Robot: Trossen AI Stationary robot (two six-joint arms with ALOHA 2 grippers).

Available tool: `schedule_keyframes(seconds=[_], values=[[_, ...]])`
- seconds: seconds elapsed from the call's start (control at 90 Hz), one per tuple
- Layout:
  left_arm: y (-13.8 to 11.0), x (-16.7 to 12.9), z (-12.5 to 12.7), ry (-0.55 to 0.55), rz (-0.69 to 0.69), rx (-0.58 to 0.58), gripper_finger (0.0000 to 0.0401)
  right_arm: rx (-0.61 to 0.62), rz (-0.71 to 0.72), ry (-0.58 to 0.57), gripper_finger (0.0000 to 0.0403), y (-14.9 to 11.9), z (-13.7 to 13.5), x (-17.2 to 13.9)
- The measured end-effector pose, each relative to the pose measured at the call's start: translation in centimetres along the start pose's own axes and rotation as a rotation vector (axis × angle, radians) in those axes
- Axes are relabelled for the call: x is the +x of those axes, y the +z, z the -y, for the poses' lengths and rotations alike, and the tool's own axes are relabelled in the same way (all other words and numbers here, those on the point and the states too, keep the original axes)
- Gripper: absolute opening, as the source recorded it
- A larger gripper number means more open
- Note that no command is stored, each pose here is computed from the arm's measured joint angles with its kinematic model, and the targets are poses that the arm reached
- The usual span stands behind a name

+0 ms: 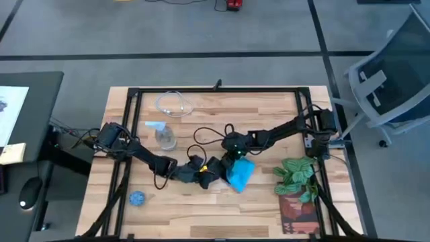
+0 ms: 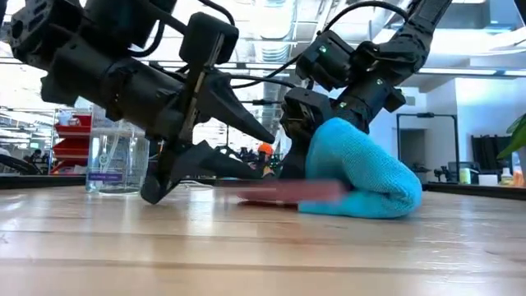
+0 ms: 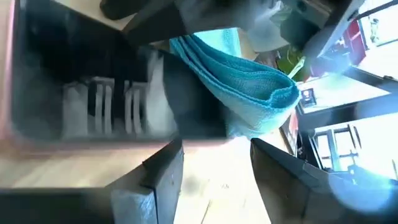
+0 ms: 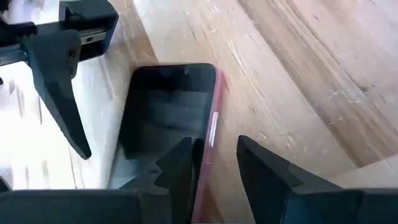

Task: Apply microfiber cloth
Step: Wipe the front of the cellphone with a microfiber cloth

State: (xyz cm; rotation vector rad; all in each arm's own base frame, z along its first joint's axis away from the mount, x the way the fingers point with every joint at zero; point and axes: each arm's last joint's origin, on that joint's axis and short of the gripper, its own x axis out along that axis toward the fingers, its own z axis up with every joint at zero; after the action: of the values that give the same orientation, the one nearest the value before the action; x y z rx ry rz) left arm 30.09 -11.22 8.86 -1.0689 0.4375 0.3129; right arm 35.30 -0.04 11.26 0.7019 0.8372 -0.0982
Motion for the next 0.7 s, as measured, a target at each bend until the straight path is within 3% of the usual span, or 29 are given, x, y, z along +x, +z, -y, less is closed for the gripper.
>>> schedule_keyframes(seconds=[0.144, 0.311, 0.422, 0.522, 0.589, 0.7], values=[[0.0, 0.0, 0.0, 0.006, -0.002, -0.003, 0.0165, -0.004, 0.002, -0.002, 0.0116, 0.0, 0.0, 0.0], [-1.2, -0.6, 0.4, -0.021, -0.109, -0.030, 0.0165, -0.028, 0.004, -0.003, 0.0116, 0.0, -0.1, 0.0], [-2.8, -1.2, 0.7, -0.029, -0.149, -0.119, 0.0165, -0.032, 0.004, -0.002, 0.0116, 0.0, -0.1, 0.0], [-3.7, -1.8, 0.7, 0.003, -0.081, -0.260, 0.0165, -0.038, 0.017, -0.002, 0.0116, 0.1, -0.1, 0.0], [-3.8, -1.9, 0.6, 0.023, -0.032, -0.371, 0.0165, -0.043, 0.032, 0.008, 0.0116, 0.2, -0.2, 0.0], [-3.3, -1.7, 0.2, 0.060, 0.002, -0.454, 0.0170, -0.063, 0.071, 0.034, 0.0116, 0.6, -0.5, -0.1]])
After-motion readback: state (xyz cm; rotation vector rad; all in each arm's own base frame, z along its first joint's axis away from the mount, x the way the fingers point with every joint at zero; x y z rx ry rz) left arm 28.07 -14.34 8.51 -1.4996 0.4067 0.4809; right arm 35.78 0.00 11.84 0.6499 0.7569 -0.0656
